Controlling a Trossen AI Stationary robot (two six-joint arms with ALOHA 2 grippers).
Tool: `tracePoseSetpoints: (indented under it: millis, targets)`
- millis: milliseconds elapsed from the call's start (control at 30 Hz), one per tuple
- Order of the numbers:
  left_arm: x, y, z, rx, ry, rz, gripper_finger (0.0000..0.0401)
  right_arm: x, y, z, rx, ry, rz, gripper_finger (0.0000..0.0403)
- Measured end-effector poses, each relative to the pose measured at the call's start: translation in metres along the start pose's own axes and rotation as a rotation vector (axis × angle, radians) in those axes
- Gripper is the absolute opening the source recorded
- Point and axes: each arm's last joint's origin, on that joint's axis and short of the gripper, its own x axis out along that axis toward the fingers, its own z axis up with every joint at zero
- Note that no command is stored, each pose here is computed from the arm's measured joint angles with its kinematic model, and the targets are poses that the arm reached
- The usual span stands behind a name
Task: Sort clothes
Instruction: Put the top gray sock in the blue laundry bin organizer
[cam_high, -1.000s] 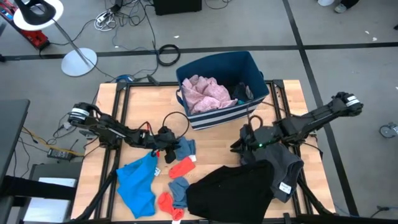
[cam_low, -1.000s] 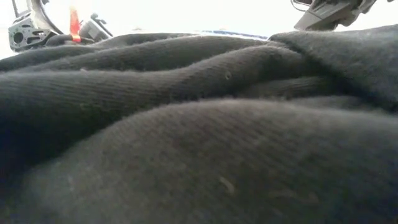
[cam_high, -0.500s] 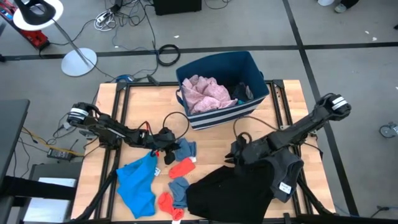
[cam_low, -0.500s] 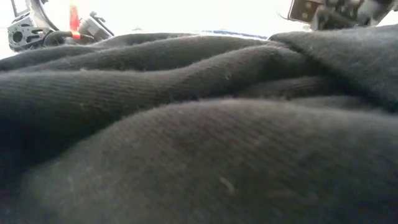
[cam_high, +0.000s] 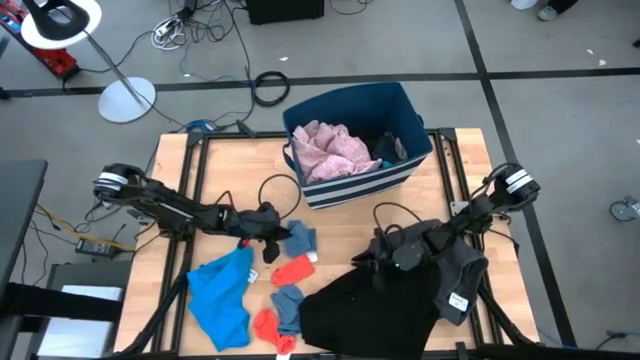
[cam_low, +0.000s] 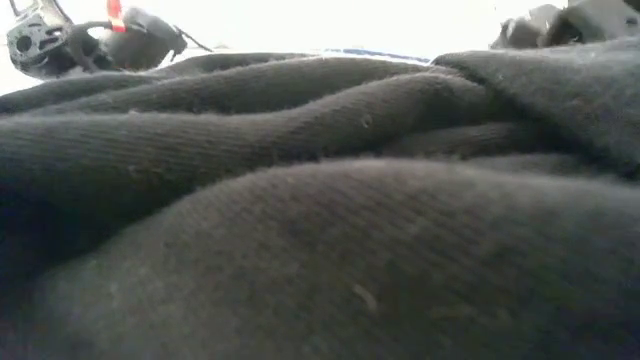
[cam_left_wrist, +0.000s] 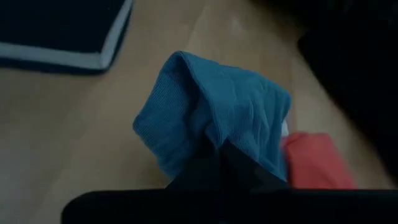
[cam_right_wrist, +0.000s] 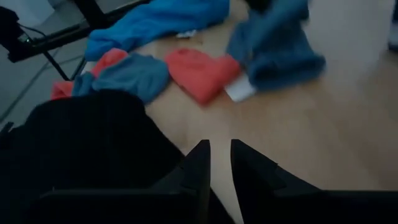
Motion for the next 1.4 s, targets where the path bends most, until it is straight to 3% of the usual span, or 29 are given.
tracePoseSetpoints:
  millis: [200,600,933,1200,1400]
  targets:
    - [-0.020,-0.002,0.015,0.009,-0.078,0.004,0.0000,-0.009,-0.015,-0.019,0.096,0.030,-0.012,0.0048]
    - [-0.068,-0.008,0.051,0.017,-0.226,0.012,0.0000,-0.009,-0.014,-0.019,0.039,0.016,-0.021,0.0038]
    - [-0.121,-0.029,0.124,0.152,-0.213,0.140,0.0000,-0.009,-0.014,-0.018,0.034,0.006,-0.025,0.0034]
    - [-0.165,-0.039,0.187,0.255,-0.368,0.258,0.0000,-0.009,-0.014,-0.017,0.035,0.001,-0.024,0.0033]
    - [-0.172,-0.032,0.224,0.320,-0.494,0.373,0.0000,-0.009,-0.014,-0.017,0.034,-0.001,-0.025,0.0032]
